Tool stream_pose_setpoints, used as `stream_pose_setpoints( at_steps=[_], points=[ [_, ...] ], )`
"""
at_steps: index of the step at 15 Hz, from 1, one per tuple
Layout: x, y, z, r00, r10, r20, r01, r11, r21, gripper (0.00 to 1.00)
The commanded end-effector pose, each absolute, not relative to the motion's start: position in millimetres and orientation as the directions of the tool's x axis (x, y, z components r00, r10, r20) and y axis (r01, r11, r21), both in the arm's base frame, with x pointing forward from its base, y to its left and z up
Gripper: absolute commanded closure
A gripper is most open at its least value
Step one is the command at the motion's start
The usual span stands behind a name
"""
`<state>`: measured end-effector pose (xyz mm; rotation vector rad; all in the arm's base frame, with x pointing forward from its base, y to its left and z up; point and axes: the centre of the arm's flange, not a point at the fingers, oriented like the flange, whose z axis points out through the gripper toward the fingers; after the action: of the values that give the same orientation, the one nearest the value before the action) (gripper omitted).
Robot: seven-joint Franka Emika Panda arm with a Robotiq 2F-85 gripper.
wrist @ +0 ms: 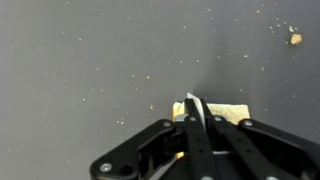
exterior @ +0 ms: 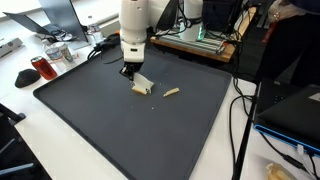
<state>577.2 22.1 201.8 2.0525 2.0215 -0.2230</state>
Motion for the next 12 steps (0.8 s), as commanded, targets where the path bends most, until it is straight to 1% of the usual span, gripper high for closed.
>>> stream_pose_setpoints(
  at_steps=[1,12],
  points=[
    [585.2,19.1,197.9,0.006,0.954,-0.299,0.997,0.018,0.077,0.99],
    [588.9,21.6,178.5,-0.018,0.953,-0.301,0.998,0.034,0.048,0.99]
  ],
)
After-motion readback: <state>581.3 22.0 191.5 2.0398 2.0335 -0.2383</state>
